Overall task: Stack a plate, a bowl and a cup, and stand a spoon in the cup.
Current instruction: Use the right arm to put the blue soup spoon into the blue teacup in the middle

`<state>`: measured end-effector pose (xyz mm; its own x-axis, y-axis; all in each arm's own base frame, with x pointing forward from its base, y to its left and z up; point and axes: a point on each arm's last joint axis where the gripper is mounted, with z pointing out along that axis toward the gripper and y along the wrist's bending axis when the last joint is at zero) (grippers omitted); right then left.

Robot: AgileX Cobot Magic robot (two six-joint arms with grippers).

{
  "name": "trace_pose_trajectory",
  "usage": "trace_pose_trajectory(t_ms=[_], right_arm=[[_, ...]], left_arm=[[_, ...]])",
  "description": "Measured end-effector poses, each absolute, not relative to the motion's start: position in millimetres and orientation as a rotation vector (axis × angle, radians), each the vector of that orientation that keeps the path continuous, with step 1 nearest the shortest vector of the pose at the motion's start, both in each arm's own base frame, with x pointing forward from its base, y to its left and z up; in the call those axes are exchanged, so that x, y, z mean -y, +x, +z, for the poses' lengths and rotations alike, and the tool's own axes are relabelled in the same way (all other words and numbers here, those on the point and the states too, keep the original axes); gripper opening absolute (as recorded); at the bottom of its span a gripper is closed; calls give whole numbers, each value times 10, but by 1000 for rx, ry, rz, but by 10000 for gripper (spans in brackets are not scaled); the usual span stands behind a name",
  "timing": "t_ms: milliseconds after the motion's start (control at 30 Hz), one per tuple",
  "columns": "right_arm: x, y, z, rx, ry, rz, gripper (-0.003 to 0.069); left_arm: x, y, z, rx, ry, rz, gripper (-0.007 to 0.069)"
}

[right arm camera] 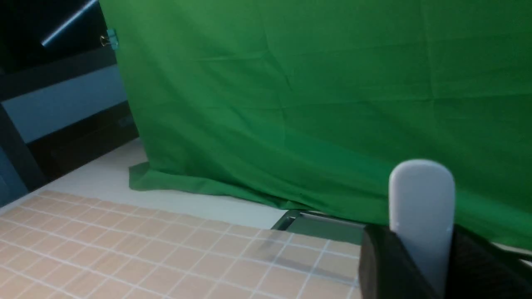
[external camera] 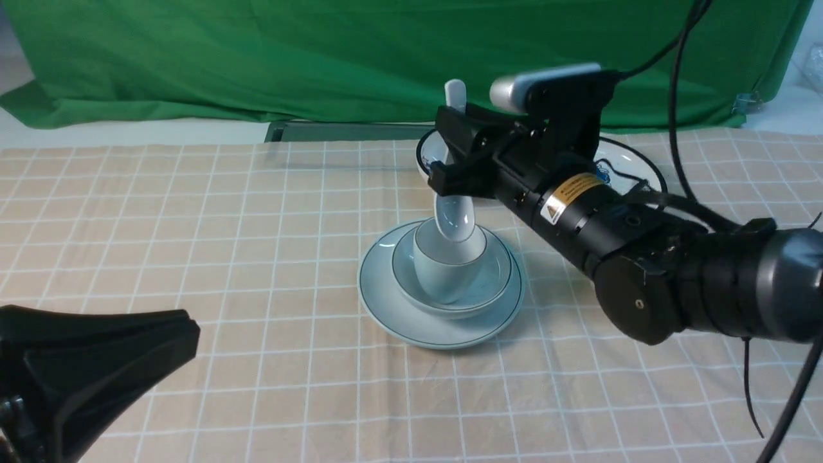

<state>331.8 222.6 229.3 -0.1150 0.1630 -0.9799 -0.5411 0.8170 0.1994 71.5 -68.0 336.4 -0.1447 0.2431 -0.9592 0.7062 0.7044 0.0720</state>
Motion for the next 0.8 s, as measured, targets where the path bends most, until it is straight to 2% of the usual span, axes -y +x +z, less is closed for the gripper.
trace_pose_trajectory(t_ms=[367,500,533,567,633,800], right_arm=[[-2280,3399,1917,-1613,-321,600,175],[-2283,3403,1873,-1625,-323,597,251],[-2283,3403,1874,-1624,-323,597,304],[-2283,3403,1875,-1623,-323,597,318],[-2284,3403,1875,-1624,-320,598,392],[-2249,3341,1985,-1642,-312,613,420]], left_arm=[[680,715,3363,-1713,766,-480,2],[680,715,3363,-1713,766,-480,3],[680,715,3363,-1713,766,-480,3],[680,715,3363,-1713,766,-480,3],[680,715,3363,-1713,766,-481,3],[680,716,3366,-1709,764,-480,3]])
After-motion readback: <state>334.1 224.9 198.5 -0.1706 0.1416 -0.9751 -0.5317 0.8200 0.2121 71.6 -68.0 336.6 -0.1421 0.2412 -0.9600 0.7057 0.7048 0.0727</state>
